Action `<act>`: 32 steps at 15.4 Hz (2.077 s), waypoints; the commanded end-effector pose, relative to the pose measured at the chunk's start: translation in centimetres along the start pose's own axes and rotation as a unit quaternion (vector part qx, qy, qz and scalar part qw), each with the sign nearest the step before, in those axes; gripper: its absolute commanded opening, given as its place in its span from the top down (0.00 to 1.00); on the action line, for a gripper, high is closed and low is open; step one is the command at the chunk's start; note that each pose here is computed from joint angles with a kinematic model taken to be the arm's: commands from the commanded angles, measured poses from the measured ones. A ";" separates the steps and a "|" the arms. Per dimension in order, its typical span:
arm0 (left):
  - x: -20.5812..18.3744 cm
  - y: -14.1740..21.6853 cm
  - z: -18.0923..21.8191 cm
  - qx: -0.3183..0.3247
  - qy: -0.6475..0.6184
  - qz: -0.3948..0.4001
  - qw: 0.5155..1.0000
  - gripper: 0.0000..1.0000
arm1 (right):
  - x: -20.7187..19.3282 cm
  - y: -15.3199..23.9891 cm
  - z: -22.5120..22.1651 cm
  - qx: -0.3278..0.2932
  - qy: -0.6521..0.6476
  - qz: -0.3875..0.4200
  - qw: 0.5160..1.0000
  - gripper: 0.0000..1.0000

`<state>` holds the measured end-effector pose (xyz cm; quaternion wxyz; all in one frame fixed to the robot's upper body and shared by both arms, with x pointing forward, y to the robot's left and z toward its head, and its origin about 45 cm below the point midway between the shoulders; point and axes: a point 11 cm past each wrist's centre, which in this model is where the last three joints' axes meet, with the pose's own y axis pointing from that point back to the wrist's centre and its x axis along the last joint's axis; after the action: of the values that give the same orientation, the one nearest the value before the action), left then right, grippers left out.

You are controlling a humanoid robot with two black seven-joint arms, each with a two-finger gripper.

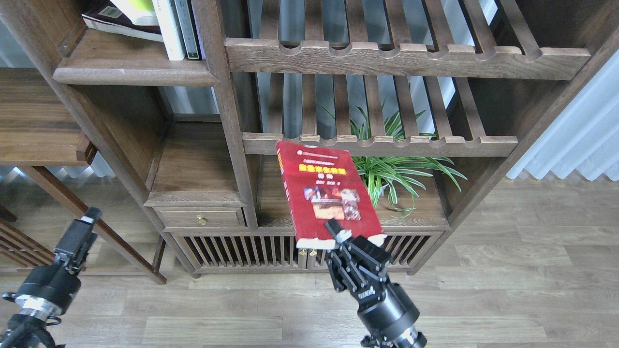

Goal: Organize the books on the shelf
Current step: 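Pull the red book off the shelf and lower it toward the left gripper, then grasp the red book's edge with the left gripper, release the right gripper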

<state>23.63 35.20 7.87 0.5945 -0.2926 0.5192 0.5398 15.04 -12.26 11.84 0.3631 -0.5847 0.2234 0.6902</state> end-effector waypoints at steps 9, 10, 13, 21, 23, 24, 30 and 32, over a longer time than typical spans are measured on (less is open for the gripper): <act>-2.4 -1.0 -6.0 0.077 0.035 -0.038 0.996 0.00 | 4.2 0.5 1.6 -0.072 0.030 0.070 0.994 0.95; -2.5 -1.0 -6.5 0.083 0.038 -0.039 0.995 0.00 | 4.6 0.7 1.7 -0.076 0.033 0.078 0.994 0.95; -2.5 -1.0 -8.2 0.103 0.045 -0.040 0.993 0.00 | 5.3 1.1 2.4 -0.091 0.029 0.090 0.991 0.95; -2.2 -0.1 -14.0 0.178 0.064 -0.032 0.981 0.00 | 5.5 1.2 3.3 -0.107 0.025 0.092 0.990 0.95; -2.4 0.0 -15.5 0.193 0.072 -0.033 0.978 0.00 | 5.6 1.2 3.8 -0.115 0.023 0.093 0.989 0.95; -2.5 0.0 -16.0 0.196 0.077 -0.034 0.977 0.01 | 5.7 1.2 4.0 -0.118 0.022 0.094 0.988 0.95; -3.3 -0.3 -18.9 0.210 0.105 -0.044 0.971 0.16 | 5.9 1.4 4.5 -0.133 0.034 0.100 0.985 0.95; -3.1 0.0 -19.9 0.223 0.108 -0.040 0.968 0.29 | 5.9 1.4 4.6 -0.136 0.035 0.100 0.985 0.95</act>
<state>18.75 17.31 5.41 0.6084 -0.2392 0.6638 0.3633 10.83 -8.45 6.95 0.2059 -0.6240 0.1992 0.7270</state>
